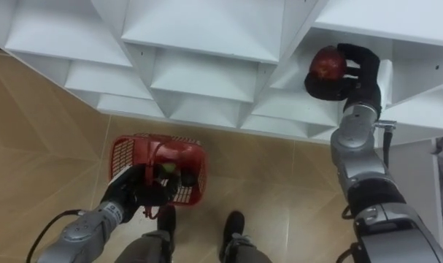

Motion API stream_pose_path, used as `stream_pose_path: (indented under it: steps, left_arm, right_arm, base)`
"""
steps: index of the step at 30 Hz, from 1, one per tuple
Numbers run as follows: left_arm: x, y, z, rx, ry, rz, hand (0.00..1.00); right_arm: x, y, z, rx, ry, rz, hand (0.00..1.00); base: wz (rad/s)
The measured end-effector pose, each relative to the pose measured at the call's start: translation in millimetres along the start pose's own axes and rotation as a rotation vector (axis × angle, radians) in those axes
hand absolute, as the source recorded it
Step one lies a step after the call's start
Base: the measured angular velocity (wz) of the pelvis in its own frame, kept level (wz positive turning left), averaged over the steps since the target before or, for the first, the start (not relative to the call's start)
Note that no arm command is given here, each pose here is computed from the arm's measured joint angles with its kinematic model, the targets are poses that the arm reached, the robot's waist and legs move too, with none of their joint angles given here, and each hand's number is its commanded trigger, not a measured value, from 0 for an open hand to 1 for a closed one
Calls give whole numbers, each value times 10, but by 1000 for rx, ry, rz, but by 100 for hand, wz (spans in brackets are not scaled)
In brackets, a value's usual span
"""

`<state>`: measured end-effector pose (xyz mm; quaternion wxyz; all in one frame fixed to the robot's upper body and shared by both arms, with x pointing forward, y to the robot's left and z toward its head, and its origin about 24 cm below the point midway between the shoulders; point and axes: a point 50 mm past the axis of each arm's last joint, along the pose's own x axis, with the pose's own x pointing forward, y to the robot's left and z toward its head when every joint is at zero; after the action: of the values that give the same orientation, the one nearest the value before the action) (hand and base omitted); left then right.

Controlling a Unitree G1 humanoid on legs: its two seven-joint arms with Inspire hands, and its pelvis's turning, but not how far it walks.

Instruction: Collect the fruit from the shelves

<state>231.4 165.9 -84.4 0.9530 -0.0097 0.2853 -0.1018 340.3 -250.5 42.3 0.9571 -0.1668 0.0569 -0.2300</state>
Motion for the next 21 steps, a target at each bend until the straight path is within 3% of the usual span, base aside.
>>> stream_pose_path:
  steps: [21]
  left_arm:
    - [7, -30, -10, 6, 6, 2, 100]
  right_arm:
    - [-25, 71, 8, 20, 2, 17, 100]
  base:
    - [0]
